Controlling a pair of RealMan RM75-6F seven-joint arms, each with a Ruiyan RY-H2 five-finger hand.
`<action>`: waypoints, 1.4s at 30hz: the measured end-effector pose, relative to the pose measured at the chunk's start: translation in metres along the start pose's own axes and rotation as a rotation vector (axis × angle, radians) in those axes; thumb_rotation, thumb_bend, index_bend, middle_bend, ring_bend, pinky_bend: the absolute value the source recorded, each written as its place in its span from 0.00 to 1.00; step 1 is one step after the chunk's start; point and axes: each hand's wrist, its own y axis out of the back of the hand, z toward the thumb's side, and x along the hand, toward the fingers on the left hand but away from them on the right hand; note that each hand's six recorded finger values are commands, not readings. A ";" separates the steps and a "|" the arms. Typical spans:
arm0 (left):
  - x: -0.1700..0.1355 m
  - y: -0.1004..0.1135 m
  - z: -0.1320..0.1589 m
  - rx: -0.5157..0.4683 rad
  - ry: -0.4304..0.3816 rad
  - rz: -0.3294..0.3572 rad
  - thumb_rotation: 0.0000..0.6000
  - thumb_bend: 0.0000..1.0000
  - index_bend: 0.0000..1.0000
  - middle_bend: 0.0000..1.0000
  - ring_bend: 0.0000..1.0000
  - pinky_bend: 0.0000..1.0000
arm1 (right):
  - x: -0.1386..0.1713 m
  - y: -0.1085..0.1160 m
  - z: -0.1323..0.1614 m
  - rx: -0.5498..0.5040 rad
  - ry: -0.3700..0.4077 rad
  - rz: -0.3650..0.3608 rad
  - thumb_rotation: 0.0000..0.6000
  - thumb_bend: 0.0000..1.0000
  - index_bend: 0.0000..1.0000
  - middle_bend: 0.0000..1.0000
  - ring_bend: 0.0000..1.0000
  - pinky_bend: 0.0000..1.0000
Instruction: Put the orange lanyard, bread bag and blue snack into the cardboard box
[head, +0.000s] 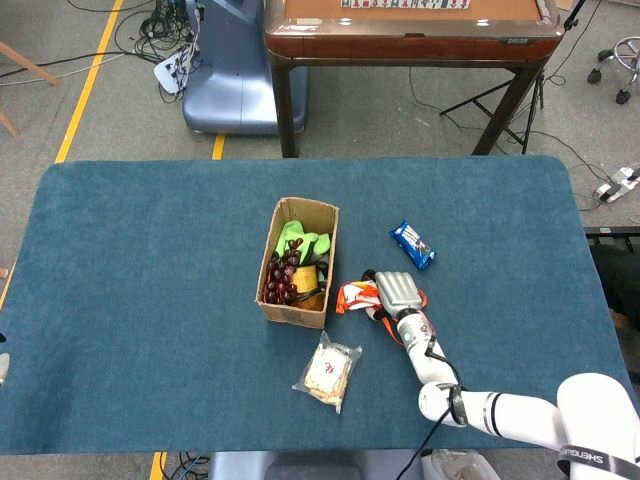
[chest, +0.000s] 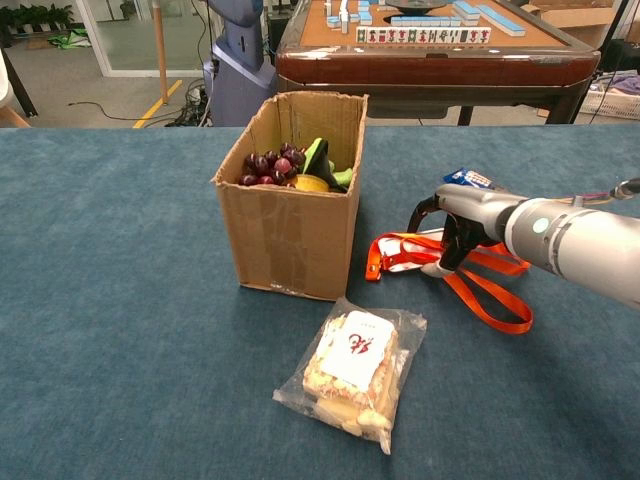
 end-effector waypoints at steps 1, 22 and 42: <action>0.000 0.000 0.000 0.001 0.000 0.000 1.00 0.35 0.47 0.55 0.38 0.60 | 0.002 0.002 0.001 0.000 0.004 -0.003 1.00 0.39 0.49 1.00 1.00 1.00; 0.001 -0.005 0.002 0.013 -0.002 -0.010 1.00 0.35 0.47 0.55 0.38 0.60 | 0.068 0.059 0.025 0.054 0.104 -0.147 1.00 0.39 0.49 1.00 1.00 1.00; 0.002 -0.006 0.002 0.018 -0.001 -0.011 1.00 0.35 0.47 0.55 0.38 0.60 | 0.113 0.127 0.058 0.080 0.182 -0.308 1.00 0.39 0.50 1.00 1.00 1.00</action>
